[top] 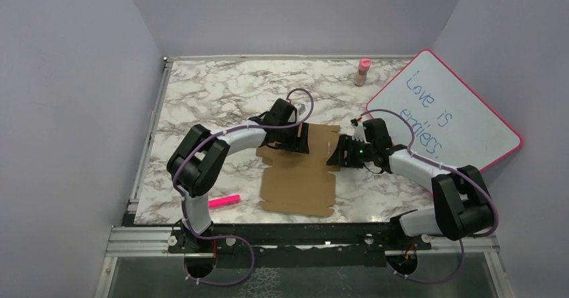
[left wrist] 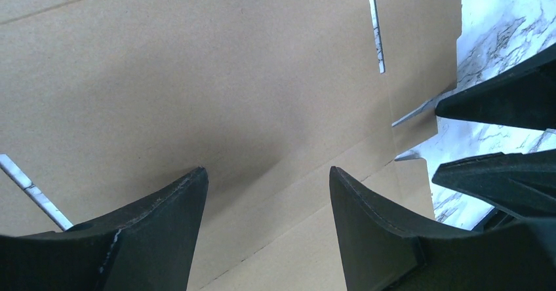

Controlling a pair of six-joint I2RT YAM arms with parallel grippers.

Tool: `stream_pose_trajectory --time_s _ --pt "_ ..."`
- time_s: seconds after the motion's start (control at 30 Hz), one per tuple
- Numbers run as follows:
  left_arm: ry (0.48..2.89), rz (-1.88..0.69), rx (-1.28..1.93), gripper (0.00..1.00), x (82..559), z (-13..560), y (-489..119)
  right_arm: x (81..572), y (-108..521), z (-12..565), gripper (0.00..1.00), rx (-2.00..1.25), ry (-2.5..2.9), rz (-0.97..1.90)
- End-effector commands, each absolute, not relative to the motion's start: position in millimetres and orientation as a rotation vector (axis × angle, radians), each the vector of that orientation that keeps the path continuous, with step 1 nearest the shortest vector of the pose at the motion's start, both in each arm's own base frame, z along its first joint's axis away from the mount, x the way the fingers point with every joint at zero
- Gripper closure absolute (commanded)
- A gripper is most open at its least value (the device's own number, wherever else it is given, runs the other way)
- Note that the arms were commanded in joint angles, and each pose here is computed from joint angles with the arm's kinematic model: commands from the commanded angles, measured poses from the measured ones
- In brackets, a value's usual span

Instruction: Fold the paper box

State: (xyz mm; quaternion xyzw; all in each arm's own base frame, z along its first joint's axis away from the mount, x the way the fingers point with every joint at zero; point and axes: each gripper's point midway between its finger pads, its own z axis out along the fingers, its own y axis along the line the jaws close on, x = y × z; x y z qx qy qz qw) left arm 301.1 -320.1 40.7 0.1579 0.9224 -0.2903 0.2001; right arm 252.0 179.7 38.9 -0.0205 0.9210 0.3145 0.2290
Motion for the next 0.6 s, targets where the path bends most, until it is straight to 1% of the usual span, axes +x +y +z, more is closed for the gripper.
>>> stream_pose_trajectory --time_s 0.0,0.57 --pt "2.648 -0.799 0.459 0.30 283.2 17.7 -317.0 255.5 203.9 78.8 0.37 -0.144 2.433 1.036" --pt "2.643 -0.812 0.446 0.30 281.9 18.4 -319.1 261.1 225.4 101.2 0.40 -0.170 2.357 1.207"
